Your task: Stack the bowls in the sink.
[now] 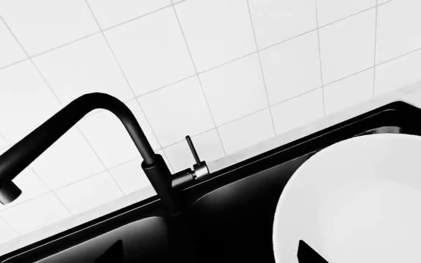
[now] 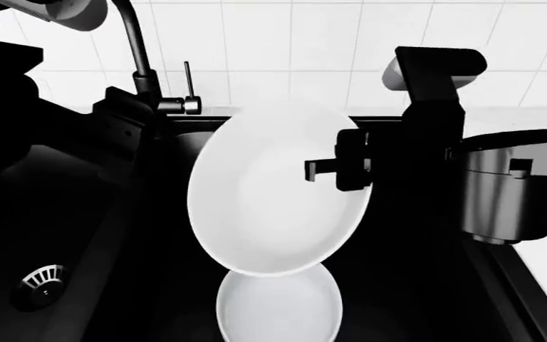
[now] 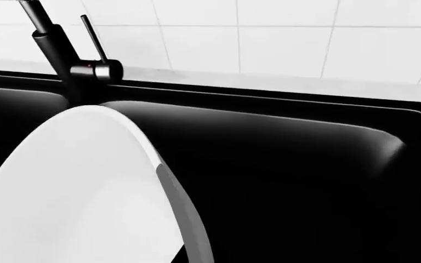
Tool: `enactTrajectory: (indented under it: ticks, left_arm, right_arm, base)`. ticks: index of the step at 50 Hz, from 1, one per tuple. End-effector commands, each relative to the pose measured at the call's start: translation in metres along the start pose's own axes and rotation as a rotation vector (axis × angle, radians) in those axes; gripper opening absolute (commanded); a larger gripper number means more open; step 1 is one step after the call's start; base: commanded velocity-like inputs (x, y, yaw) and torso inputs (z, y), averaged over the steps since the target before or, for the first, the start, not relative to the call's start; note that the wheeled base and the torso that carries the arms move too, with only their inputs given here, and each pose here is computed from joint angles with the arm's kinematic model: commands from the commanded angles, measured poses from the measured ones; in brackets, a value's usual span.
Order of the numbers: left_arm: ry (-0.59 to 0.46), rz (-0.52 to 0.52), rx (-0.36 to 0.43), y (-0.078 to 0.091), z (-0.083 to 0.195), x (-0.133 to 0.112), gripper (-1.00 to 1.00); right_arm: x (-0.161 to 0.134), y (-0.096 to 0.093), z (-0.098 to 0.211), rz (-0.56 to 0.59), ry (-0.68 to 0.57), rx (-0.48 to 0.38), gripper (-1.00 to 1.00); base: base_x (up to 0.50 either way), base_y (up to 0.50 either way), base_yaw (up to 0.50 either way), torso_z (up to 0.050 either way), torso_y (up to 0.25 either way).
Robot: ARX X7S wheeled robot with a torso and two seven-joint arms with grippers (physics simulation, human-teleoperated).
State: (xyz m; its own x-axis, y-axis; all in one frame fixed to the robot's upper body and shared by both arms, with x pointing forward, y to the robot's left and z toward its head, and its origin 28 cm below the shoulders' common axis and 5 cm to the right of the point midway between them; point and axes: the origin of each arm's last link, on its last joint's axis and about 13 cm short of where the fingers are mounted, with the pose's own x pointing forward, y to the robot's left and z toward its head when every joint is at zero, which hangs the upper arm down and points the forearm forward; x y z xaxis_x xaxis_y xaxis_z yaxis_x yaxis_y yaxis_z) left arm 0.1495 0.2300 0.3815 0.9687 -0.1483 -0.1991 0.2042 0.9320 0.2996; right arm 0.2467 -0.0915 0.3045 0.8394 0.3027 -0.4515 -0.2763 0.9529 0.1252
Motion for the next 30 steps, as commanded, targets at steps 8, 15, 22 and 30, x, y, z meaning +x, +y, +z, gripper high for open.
enactTrajectory:
  ticks: [8,15,22,30]
  left_arm:
    - [0.001,0.003,0.005,0.001,0.000,-0.001,1.00]
    - [0.002,0.004,0.004,0.001,0.000,-0.001,1.00]
    - [0.003,0.004,0.006,0.000,-0.001,0.000,1.00]
    - [0.003,0.005,0.002,0.001,-0.001,-0.001,1.00]
  right_arm:
    - [0.014,0.000,-0.016,0.036,0.051,-0.025,-1.00]
    - [0.022,-0.001,-0.026,0.050,0.077,-0.025,-1.00]
    - [0.029,-0.001,-0.034,0.055,0.104,-0.031,-1.00]
    - [0.037,0.002,-0.042,0.065,0.135,-0.044,-1.00]
  base:
    - [0.00,0.00,0.00,0.000,0.000]
    - [0.00,0.00,0.00,0.000,0.000]
    - [0.00,0.00,0.00,0.000,0.000]
    - [0.00,0.00,0.00,0.000,0.000]
